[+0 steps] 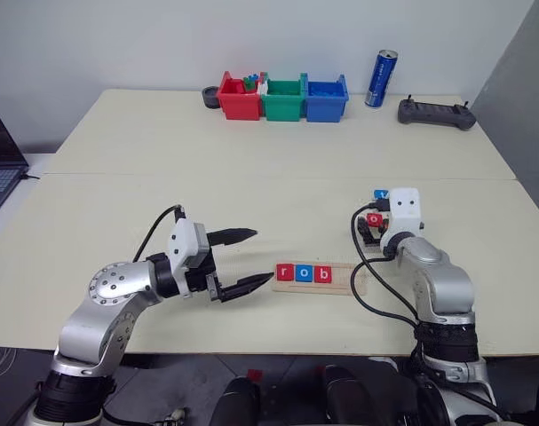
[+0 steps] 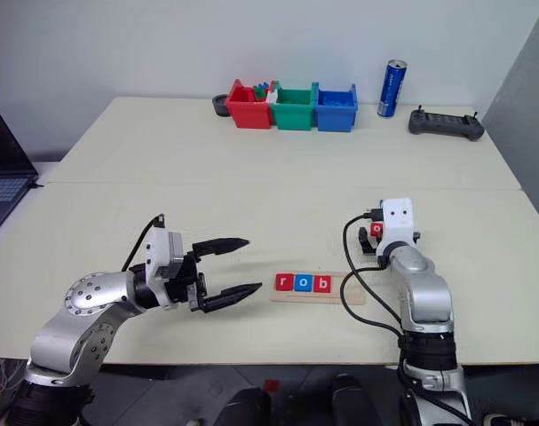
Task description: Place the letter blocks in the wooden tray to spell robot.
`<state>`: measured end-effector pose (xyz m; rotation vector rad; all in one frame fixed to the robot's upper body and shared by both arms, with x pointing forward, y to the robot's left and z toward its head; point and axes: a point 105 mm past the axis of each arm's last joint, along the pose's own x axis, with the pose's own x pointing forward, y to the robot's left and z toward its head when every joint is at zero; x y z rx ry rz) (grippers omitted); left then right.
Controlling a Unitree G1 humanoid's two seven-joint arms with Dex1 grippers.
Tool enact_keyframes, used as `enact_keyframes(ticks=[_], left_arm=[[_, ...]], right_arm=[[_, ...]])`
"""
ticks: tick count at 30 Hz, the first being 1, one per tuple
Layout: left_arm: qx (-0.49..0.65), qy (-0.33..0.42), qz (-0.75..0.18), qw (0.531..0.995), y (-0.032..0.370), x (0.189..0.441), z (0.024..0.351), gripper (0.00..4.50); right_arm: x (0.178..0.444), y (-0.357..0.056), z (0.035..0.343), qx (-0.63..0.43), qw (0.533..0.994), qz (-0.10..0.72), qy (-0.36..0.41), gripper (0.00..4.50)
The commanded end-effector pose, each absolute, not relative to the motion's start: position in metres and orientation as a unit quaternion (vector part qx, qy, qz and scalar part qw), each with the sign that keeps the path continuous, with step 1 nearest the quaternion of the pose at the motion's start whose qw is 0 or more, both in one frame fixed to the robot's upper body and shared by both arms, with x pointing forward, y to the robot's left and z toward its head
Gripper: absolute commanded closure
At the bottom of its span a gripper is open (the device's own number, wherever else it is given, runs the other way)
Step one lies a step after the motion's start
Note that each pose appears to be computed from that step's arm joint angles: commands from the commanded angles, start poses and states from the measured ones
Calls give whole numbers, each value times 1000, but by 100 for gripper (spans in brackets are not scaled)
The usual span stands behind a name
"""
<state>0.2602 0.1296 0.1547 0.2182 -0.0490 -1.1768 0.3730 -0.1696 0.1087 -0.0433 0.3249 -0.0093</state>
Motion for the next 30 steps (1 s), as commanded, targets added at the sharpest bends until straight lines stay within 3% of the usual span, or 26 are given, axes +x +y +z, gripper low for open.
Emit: enact_keyframes(ticks=[1,7,8,10,17,22,30], left_arm=[[111,-31,-558,822,127,254,159,0],[112,-27,-556,823,127,249,155,0],[112,-28,-556,823,126,249,156,0],[112,-29,-556,823,125,248,157,0],[115,-29,-555,823,127,250,155,0],[108,-33,-563,819,119,247,155,0],[106,-31,-570,814,119,246,152,0]], right_arm=[[378,-174,120,-11,990,-26,141,2],[379,-163,106,35,985,-10,168,2],[378,-161,105,37,984,-9,172,19],[376,-158,103,37,984,-7,175,59],[371,-158,101,21,985,-5,174,304],[353,-171,99,8,982,-7,186,304],[285,-197,96,-25,969,4,244,304]])
